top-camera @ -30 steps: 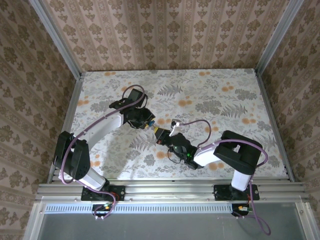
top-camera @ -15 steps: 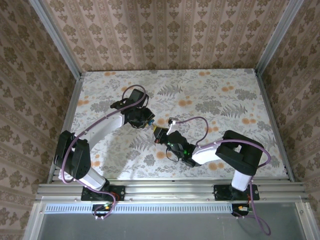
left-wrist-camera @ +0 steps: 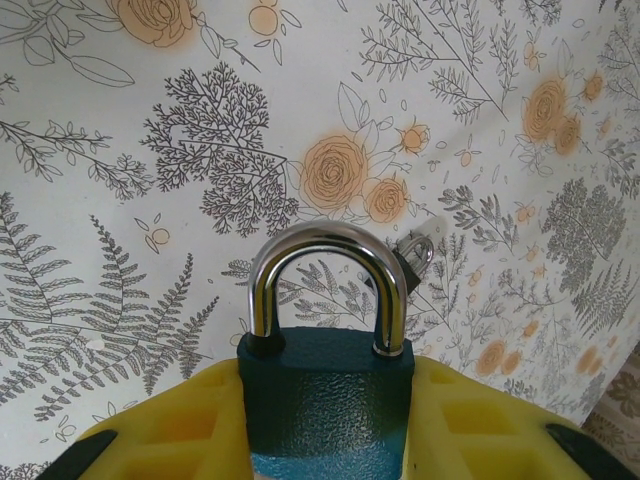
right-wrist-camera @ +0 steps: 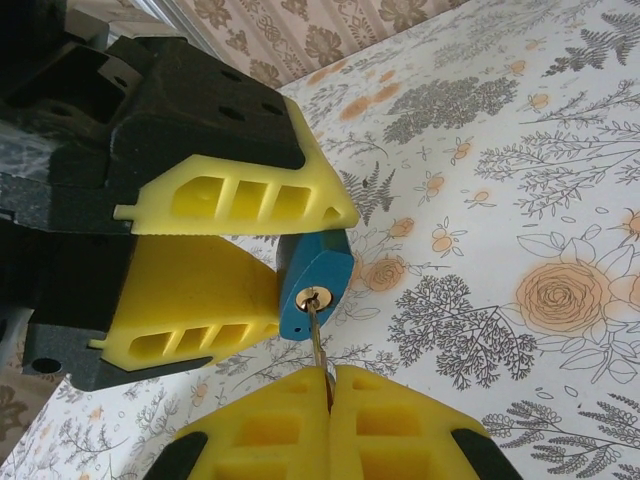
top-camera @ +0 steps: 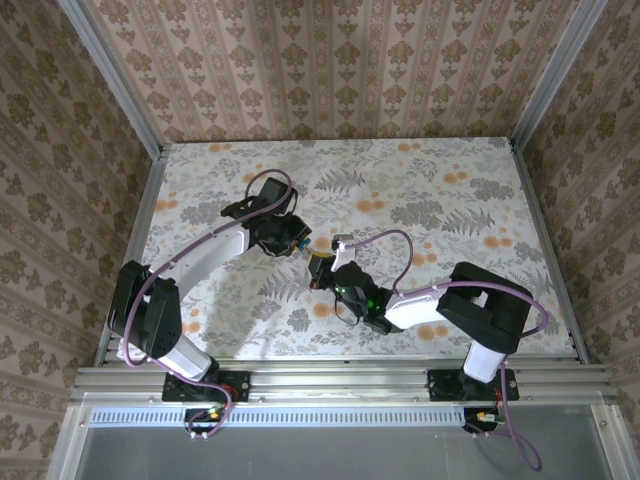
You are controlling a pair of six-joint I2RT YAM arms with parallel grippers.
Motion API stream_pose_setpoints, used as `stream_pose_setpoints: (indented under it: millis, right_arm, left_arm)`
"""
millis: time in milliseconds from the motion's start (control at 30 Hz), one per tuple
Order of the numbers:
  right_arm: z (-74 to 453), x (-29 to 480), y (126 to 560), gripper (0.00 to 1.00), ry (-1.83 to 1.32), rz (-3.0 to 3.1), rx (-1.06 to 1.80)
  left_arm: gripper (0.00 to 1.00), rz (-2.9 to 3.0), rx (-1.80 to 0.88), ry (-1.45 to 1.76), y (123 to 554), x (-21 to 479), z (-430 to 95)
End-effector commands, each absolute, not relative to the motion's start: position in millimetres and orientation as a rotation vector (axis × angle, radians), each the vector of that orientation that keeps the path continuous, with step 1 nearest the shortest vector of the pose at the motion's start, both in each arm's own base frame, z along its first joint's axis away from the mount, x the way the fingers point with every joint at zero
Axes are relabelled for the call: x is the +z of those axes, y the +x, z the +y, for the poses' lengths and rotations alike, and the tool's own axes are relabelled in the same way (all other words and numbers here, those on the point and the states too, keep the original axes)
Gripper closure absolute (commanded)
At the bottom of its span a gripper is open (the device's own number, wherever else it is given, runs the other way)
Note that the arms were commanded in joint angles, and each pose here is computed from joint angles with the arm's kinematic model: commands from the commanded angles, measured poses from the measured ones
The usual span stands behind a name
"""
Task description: Unlock with the key
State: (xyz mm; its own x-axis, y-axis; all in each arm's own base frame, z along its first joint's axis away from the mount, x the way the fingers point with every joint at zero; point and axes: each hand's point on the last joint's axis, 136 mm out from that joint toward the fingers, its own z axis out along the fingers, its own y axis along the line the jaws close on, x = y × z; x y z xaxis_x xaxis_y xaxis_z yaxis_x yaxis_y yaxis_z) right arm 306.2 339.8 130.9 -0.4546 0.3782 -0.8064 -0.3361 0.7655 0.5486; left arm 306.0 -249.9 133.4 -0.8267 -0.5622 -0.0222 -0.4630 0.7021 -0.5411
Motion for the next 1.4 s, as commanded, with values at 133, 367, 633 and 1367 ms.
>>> stream_pose_setpoints:
  millis: [133, 367, 633, 1367]
  right_arm:
    - [339.7, 160.0, 312.6, 1.00, 0.067, 1.815, 0.939]
    - [339.8, 165.8, 317.6, 1.00, 0.135, 1.832, 1.092]
    - [340.1, 162.9, 321.6, 1.00, 0.104, 1.871, 1.063]
    - [342.6, 174.4, 336.2, 1.00, 0.149, 1.847, 1.185]
  left_arm:
    - [0.81, 2.824, -0.938, -0.753, 282.0, 139.5, -277.6]
    - [0.82, 2.828, -0.961, -0.730, 280.7, 141.0, -281.7]
    - [0.82, 2.825, -0.987, -0.688, 278.8, 147.8, -287.9]
    - [0.85, 2.813, -1.161, -0.559, 265.6, 161.3, -319.3]
